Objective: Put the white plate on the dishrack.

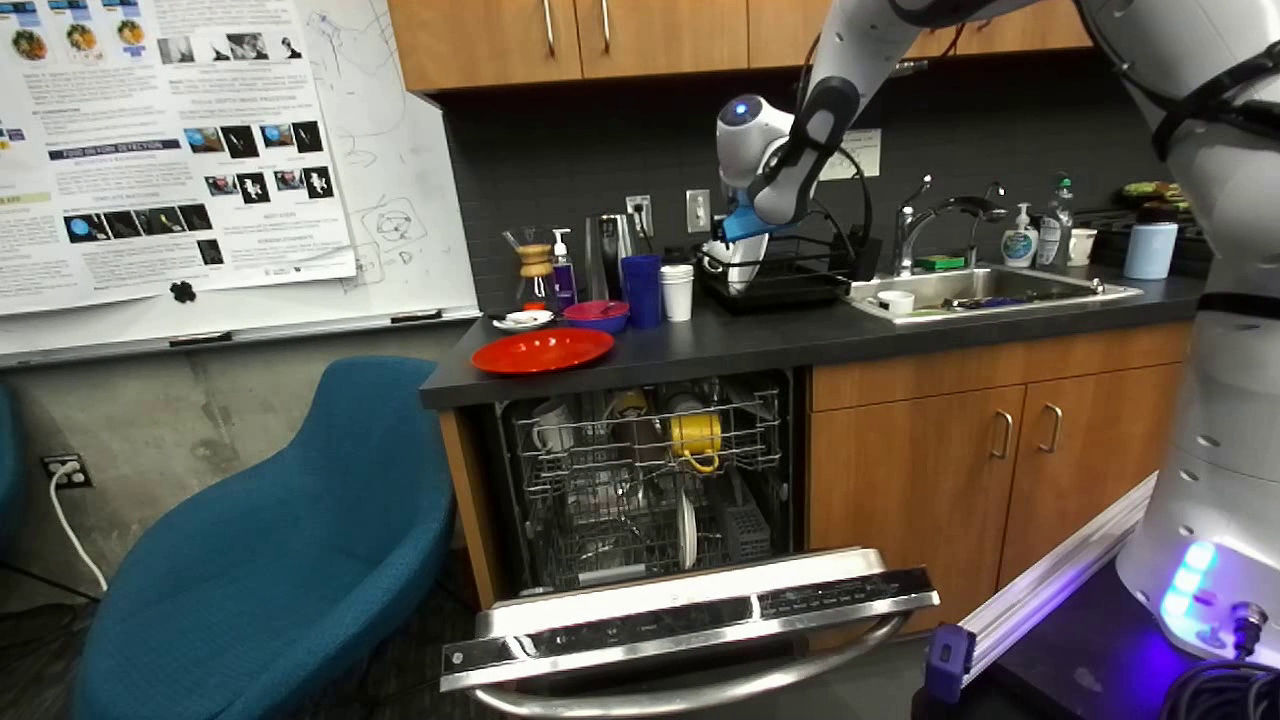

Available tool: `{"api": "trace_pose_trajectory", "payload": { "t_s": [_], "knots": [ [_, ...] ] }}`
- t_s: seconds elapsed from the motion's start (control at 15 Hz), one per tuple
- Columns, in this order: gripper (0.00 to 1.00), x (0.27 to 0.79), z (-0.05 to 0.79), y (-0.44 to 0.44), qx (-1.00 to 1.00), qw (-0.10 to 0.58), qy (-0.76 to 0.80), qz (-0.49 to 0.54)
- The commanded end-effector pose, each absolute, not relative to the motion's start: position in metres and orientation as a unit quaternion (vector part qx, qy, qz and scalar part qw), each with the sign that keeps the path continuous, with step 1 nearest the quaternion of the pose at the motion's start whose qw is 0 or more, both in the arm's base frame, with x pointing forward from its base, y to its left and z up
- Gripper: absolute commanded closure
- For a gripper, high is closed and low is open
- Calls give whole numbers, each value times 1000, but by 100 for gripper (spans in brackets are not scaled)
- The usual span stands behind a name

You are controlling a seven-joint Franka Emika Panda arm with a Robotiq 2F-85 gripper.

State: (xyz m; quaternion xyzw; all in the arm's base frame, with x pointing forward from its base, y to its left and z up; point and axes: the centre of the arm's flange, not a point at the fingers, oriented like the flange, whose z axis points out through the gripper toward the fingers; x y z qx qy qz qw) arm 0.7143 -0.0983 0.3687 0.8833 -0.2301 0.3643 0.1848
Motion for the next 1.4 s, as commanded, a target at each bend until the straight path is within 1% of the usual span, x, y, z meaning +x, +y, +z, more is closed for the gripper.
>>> {"api": "trace_pose_trajectory", "payload": {
  "t_s": [0.0,0.2,0.47,0.73,0.93,1.13,1.33],
  "knots": [
    [0,710,381,-110,861,245,-212,393],
    [0,698,393,-125,850,280,-205,397],
    [0,669,395,-111,863,263,-191,386],
    [0,627,397,-79,897,196,-169,359],
    [0,596,412,-65,892,201,-159,373],
    [0,571,431,-58,897,192,-145,371],
    [0,540,439,-49,931,136,-115,318]
  ]
}}
